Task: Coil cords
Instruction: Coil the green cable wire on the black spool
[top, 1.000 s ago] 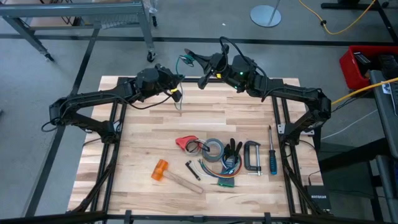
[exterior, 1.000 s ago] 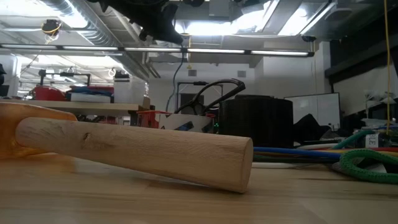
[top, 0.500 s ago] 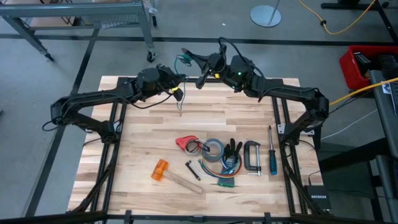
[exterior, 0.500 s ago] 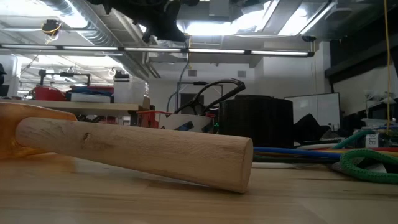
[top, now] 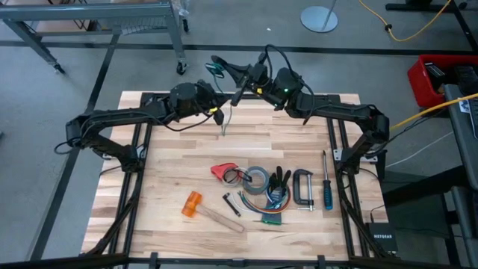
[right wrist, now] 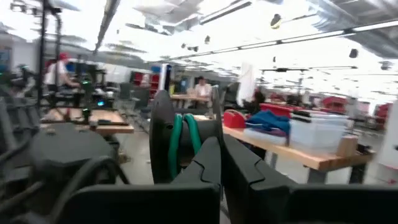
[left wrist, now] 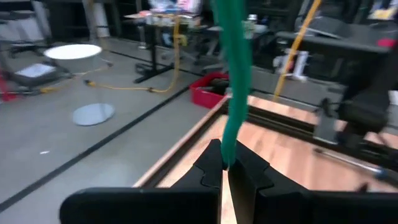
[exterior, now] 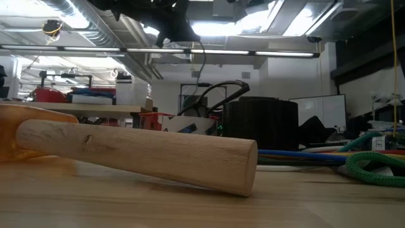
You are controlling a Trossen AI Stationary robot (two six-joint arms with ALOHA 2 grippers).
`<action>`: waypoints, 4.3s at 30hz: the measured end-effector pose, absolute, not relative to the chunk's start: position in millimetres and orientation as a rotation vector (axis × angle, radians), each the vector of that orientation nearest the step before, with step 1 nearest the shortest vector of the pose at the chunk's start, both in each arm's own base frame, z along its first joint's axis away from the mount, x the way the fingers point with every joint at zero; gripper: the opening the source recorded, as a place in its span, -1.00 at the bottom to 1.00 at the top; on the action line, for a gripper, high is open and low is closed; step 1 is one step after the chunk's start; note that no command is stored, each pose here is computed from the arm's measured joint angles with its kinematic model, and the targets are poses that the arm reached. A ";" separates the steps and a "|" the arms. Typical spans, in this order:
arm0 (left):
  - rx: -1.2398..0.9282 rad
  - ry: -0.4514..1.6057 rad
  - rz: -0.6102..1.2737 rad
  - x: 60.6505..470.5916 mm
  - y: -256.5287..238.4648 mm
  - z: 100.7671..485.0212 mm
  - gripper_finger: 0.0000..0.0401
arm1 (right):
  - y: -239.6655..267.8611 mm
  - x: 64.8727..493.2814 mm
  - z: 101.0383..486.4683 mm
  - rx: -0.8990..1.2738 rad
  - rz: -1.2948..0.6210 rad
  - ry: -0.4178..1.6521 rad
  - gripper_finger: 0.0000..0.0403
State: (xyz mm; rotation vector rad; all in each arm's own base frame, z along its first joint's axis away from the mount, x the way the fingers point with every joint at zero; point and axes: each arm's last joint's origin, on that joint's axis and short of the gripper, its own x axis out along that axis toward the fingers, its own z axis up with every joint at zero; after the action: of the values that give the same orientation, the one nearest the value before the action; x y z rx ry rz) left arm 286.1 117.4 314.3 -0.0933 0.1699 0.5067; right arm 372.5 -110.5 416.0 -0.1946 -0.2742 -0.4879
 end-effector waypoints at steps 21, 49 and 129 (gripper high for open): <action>-0.290 0.340 0.352 283.1 112.6 295.3 -1.00 | -120.5 394.2 364.6 -0.339 -0.590 0.114 -1.00; -0.246 0.347 0.283 282.2 114.7 296.2 -1.00 | -118.6 399.9 357.9 -0.209 -0.459 0.082 -1.00; 0.020 0.048 0.804 317.2 142.5 288.4 -0.53 | -125.1 322.1 417.1 -0.087 -0.781 0.115 -1.00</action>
State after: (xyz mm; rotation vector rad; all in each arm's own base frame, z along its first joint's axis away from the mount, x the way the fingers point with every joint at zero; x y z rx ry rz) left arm 317.2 142.5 288.4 0.0202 0.0477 0.8040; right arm 322.1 -125.1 417.1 -0.0866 0.1149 -0.7814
